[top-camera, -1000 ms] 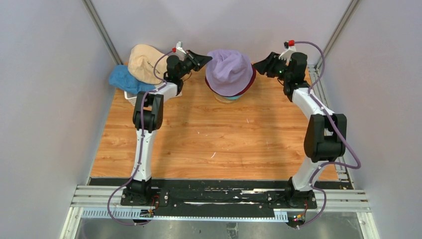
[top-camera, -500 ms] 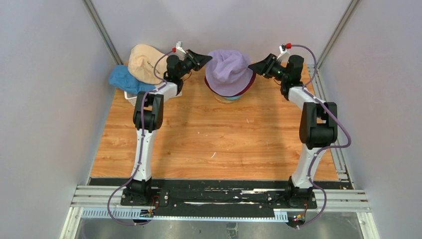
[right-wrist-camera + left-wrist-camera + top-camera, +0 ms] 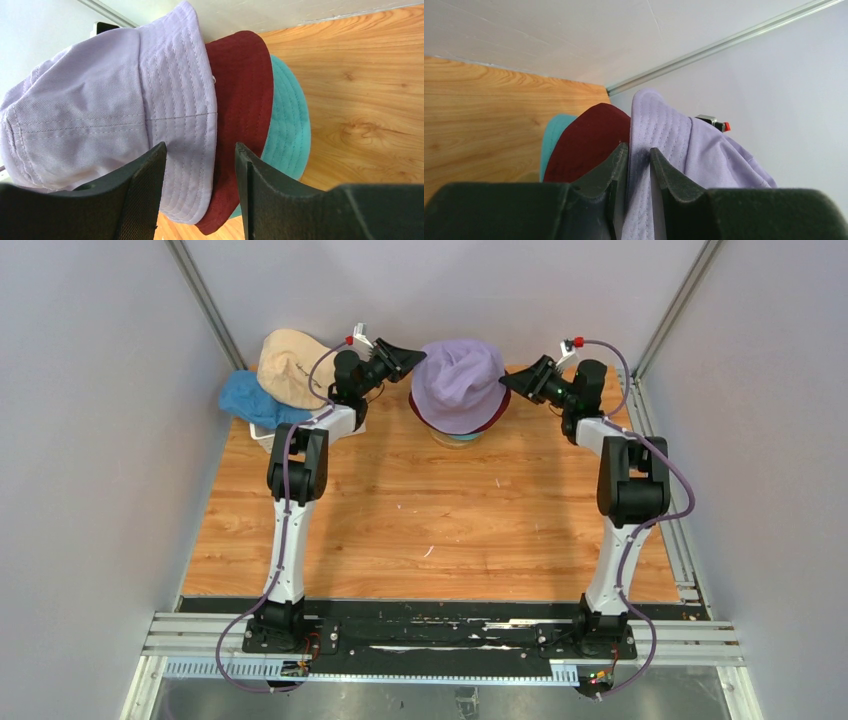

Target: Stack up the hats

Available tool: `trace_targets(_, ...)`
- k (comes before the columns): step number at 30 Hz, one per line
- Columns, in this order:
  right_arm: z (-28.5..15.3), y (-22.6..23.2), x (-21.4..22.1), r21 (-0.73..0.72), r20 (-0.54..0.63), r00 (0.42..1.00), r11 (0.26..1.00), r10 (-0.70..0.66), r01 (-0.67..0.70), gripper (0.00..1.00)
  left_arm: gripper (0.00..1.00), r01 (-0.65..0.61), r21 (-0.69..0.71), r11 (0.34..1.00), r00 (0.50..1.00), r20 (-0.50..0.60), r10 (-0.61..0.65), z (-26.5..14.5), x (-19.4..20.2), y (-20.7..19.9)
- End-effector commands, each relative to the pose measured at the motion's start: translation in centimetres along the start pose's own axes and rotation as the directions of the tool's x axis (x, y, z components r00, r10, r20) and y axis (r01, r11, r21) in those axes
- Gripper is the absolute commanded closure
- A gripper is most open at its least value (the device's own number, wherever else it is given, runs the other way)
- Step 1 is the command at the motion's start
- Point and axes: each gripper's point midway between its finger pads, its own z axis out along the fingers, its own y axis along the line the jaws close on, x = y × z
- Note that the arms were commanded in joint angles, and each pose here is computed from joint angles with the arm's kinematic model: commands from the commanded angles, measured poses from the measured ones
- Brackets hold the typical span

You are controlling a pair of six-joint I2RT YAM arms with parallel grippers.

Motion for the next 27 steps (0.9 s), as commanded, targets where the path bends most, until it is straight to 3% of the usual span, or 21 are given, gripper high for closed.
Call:
trace_targets(1, -0.1, 0.6, -2.0, -0.085, 0.041, 0.999, 0.996, -0.009, 0.013, 0.47, 0.75, -0.010, 0.016, 1.000, 1.000, -0.020, 0.010, -0.1, 0.3, 0.1)
trace_targets(6, -0.2, 1.3, -2.2, -0.208, 0.053, 0.997, 0.977, 0.060, -0.048, 0.48, 0.85, -0.002, 0.010, 1.000, 1.000, -0.021, 0.002, -0.1, 0.5, 0.5)
trace_targets(12, -0.8, 1.9, -2.8, -0.369, 0.051, 0.985, 0.919, 0.167, -0.136, 0.47, 0.87, 0.011, 0.004, 1.000, 1.000, -0.020, -0.011, -0.2, 0.7, 1.0)
trace_targets(27, -0.9, 2.4, -1.0, -0.409, -0.031, 0.982, 0.894, 0.187, -0.183, 0.46, 0.88, 0.014, -0.011, 1.000, 1.000, -0.023, -0.015, -0.3, 1.0, 1.6)
